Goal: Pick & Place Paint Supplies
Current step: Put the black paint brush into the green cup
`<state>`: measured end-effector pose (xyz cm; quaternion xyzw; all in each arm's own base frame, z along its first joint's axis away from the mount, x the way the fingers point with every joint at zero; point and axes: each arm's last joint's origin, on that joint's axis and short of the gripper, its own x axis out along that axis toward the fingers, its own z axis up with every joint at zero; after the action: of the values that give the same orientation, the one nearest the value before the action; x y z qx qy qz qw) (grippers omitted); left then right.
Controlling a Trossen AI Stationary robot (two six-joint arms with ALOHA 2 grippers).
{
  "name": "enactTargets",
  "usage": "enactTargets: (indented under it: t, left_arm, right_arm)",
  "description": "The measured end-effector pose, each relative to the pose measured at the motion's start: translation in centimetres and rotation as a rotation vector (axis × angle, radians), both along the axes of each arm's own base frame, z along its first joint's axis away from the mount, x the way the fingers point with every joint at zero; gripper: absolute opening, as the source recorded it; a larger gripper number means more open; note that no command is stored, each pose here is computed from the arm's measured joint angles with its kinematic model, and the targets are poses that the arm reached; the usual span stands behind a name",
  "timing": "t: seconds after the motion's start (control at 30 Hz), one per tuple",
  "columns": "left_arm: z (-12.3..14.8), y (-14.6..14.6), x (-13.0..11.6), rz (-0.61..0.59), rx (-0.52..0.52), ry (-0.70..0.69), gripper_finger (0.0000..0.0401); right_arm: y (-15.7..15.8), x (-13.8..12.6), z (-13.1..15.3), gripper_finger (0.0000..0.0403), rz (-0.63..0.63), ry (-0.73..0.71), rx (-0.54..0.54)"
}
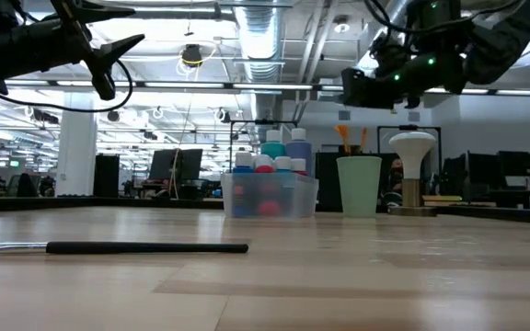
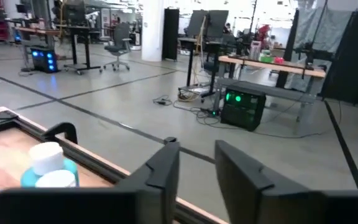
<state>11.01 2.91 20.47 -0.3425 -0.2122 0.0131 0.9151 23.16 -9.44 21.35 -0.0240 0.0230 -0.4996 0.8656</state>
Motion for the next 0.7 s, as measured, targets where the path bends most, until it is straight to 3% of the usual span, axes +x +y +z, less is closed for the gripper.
enactTargets:
  t: [0.2, 0.3, 0.5, 0.7]
  left_arm:
    - [0.0, 0.0, 0.0, 0.000, 0.000, -0.001, 0.0154]
    - [0.1, 0.0, 0.0, -0.001, 0.002, -0.006, 0.0154]
    - [0.1, 0.0, 0.0, -0.001, 0.002, -0.006, 0.0154]
    - [0.1, 0.0, 0.0, -0.003, 0.003, -0.007, 0.0154]
  right_arm:
    - [2.4, 0.3, 3.7, 0.0171, 0.093, -0.055, -0.043]
    - [4.4, 1.7, 6.7, 0.0198, 0.198, 0.027, -0.023]
    - [9.7, 6.6, 11.7, 0.0206, 0.506, 0.261, 0.049]
    - [15.6, 12.4, 13.3, 0.0198, 0.739, 0.356, 0.060]
